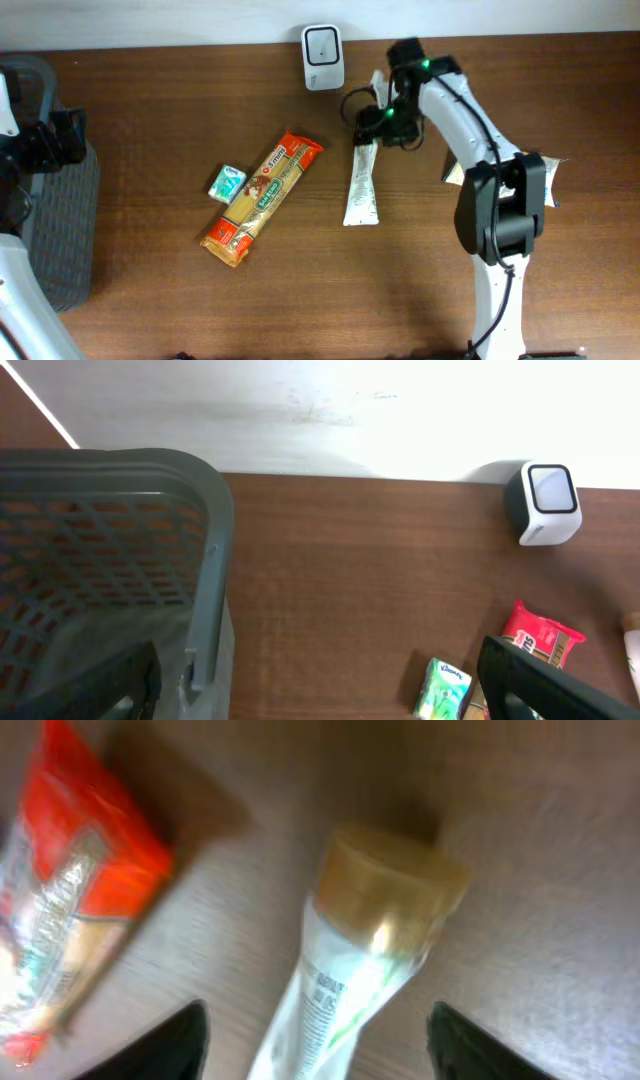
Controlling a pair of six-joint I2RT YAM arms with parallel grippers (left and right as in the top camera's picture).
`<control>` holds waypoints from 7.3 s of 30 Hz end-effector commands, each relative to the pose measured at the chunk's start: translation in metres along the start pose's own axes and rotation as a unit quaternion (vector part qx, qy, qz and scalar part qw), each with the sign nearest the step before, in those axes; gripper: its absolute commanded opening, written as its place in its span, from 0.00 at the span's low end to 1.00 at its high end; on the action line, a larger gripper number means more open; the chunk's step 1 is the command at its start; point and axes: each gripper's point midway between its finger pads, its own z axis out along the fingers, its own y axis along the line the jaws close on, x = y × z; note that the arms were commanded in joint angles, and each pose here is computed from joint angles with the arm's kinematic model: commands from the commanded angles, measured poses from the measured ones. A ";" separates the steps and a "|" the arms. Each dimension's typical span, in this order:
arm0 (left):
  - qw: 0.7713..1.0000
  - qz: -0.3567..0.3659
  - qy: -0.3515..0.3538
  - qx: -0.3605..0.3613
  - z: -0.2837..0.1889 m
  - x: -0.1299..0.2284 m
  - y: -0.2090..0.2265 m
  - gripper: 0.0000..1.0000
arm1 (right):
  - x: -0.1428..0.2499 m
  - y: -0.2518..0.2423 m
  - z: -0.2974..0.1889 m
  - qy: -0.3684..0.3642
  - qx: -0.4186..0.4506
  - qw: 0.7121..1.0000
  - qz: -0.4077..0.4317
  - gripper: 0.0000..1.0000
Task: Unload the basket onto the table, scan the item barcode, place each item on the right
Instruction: 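Lift the white tube and reorient it with the right gripper, then hold the white tube barcode over the scanner, then place the white tube on the table right side, release, then reach the right gripper to the orange spaghetti package and grasp it, then lift the spaghetti package and carry it toward the scanner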
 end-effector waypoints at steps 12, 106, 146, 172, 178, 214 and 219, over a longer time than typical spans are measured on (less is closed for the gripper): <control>1.000 0.010 -0.011 0.001 -0.006 -0.006 -0.002 0.99 | 0.085 0.001 0.062 0.131 -0.011 0.991 0.032 0.40; 1.000 0.010 -0.011 0.001 -0.006 -0.006 -0.002 0.99 | 0.039 -0.095 -0.053 -0.002 0.223 0.949 0.223 0.04; 1.000 0.010 -0.011 0.001 -0.006 -0.006 -0.002 0.99 | 0.083 0.169 0.142 -0.012 0.085 0.996 -0.037 0.57; 1.000 0.010 -0.011 0.001 -0.006 -0.006 -0.002 0.99 | 0.074 0.137 0.154 -0.008 0.035 0.996 0.085 0.04; 1.000 0.010 -0.011 0.001 -0.006 -0.006 -0.002 0.99 | 0.050 0.135 0.001 -0.029 0.000 0.996 -0.086 0.04; 1.000 0.010 -0.011 0.001 -0.006 -0.006 -0.002 0.99 | 0.094 0.109 0.119 0.025 0.376 0.905 -0.196 0.04; 1.000 0.010 -0.011 0.001 -0.006 -0.006 -0.002 0.99 | 0.083 0.210 0.033 0.043 0.095 0.970 -0.220 0.04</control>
